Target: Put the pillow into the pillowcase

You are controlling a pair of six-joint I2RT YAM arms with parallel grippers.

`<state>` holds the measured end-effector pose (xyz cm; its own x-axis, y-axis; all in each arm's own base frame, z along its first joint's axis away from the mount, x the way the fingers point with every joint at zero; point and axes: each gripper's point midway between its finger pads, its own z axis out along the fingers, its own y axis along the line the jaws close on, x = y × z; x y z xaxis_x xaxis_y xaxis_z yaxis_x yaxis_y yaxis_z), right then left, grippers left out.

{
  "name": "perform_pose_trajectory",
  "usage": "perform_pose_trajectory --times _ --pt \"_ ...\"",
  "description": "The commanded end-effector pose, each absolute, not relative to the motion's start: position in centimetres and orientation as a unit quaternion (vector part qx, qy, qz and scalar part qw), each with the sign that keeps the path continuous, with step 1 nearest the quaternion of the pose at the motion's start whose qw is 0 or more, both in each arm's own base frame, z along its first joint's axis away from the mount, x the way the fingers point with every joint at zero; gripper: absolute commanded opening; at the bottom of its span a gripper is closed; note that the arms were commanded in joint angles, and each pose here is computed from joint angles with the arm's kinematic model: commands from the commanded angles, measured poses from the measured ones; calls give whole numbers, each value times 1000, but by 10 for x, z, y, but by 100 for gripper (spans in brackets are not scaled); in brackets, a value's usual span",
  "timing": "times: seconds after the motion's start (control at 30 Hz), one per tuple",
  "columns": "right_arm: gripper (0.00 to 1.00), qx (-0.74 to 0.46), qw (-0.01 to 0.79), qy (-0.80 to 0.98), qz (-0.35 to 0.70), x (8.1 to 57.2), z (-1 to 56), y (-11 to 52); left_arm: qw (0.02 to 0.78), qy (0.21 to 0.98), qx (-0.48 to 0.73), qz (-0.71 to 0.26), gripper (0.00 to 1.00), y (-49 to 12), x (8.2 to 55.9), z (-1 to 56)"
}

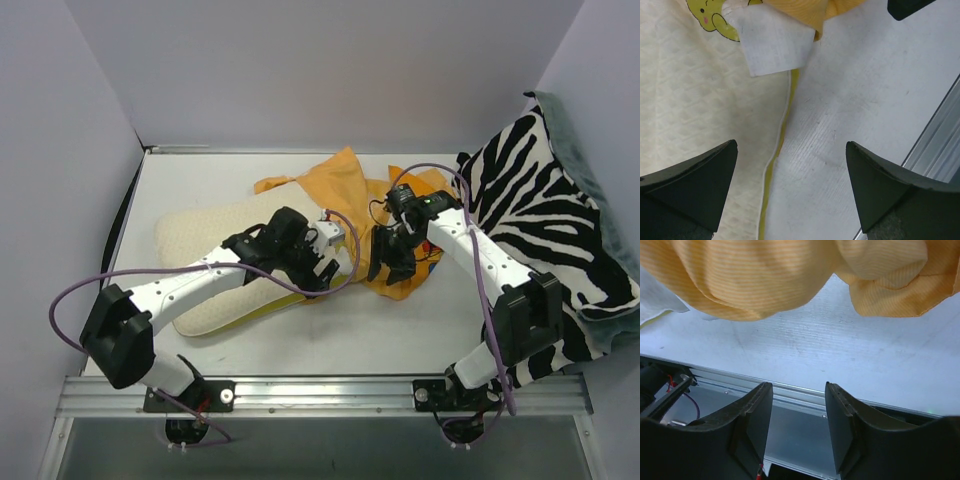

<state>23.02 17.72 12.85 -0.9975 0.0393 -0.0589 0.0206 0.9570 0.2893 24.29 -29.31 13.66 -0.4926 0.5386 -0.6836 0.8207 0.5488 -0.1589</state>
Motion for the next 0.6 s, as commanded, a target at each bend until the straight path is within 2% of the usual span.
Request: perform_pose_trajectory --times 0.0,0.07,0.13,0.23,0.27,0.37,0.4,0.47,0.57 --pt "47 52 16 985 163 212 128 172 300 826 436 -196 97 -289 251 130" --pt "52 68 19 979 193 215 122 181 274 829 466 -141 97 -283 252 102" --pt "54 99 24 973 207 216 104 186 278 838 462 -83 97 -273 267 87" --pt "51 138 40 965 220 220 81 190 255 853 454 -43 75 -265 281 62" --pt "51 144 50 963 223 223 76 191 253 855 450 -44 56 -269 285 60" --pt "53 168 95 952 239 238 59 200 267 857 429 -102 26 -285 293 77" --pt "54 173 116 949 235 246 55 202 266 856 422 -137 9 -294 291 83" --pt "54 175 153 939 254 262 51 220 277 859 392 -181 0 -303 296 99" --pt "53 173 193 932 254 279 46 240 277 853 376 -235 0 -320 292 115"
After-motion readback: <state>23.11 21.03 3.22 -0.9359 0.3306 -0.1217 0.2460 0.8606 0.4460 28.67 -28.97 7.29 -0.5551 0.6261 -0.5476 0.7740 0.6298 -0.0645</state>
